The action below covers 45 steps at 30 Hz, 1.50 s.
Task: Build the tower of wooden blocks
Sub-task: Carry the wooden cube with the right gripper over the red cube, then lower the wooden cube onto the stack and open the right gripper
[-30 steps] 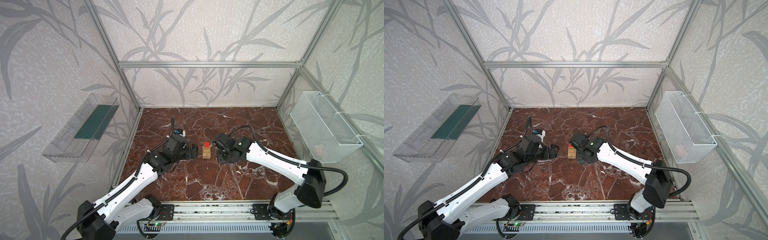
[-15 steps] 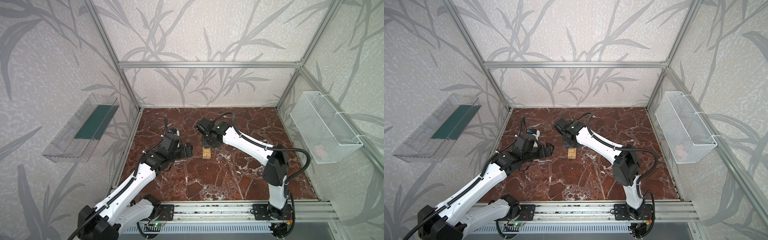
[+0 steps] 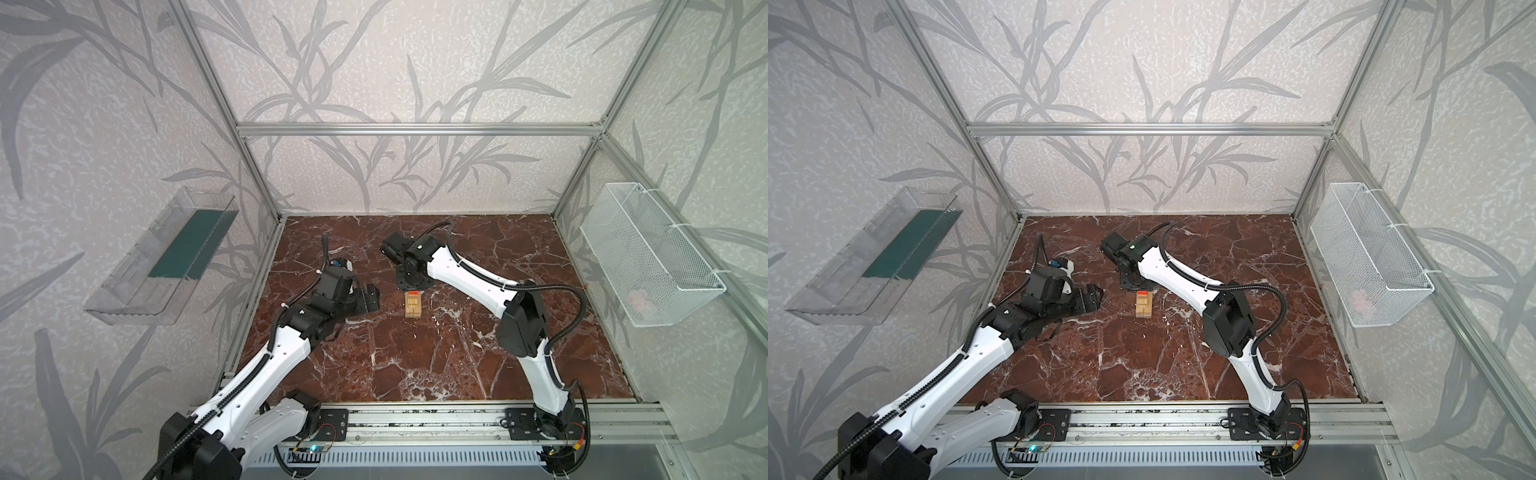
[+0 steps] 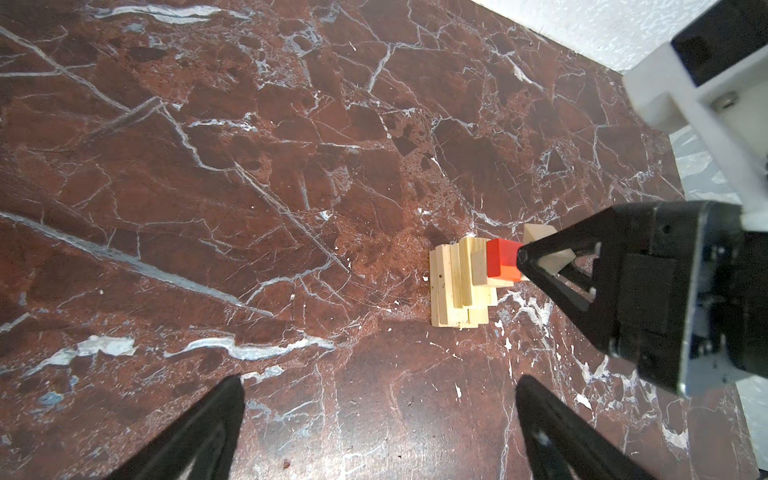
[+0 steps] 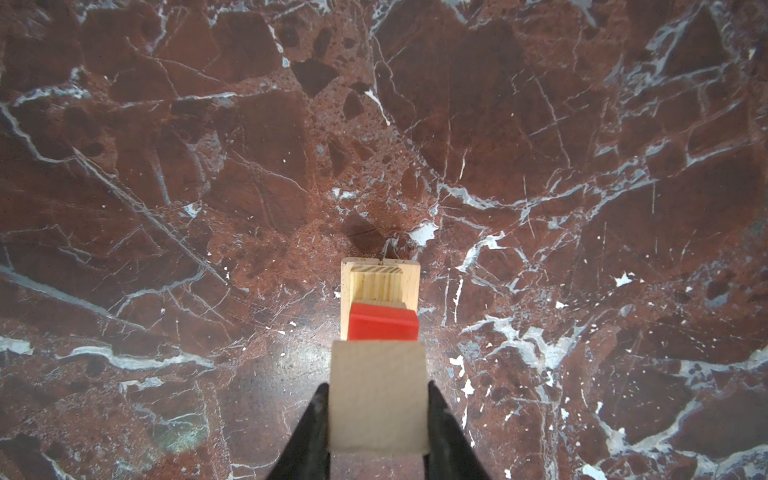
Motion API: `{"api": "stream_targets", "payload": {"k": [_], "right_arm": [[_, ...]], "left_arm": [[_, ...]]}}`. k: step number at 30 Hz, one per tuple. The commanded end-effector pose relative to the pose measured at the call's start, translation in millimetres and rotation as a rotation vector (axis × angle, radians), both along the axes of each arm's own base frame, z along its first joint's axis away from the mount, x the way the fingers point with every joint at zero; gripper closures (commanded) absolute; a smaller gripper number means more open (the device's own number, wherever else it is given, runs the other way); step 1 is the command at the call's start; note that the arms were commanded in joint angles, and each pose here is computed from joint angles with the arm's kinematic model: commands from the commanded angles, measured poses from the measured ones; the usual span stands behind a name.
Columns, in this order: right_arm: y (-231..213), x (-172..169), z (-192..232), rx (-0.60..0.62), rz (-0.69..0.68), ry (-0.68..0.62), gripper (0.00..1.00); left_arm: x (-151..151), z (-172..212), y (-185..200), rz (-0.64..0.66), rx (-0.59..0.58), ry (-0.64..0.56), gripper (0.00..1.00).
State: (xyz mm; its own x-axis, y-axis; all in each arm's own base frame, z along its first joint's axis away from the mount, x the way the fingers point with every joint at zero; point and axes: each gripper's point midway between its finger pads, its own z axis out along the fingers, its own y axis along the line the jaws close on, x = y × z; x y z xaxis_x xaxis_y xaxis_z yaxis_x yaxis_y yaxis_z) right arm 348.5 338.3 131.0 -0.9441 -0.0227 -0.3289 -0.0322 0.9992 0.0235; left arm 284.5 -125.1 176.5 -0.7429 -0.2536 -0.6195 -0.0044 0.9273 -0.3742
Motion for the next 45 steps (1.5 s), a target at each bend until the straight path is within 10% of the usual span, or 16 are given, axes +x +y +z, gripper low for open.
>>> {"api": "stream_targets", "payload": {"k": [1,45], "right_arm": [[-7,1,-1,-0.041,-0.013,0.013,0.75],[-3,8,-15,-0.026,-0.031,0.048,0.69]], "left_arm": [[1,2,1,-0.003,-0.006,-0.02,0.0],[1,-1,5,0.011,-0.028,-0.006,0.01]]}}
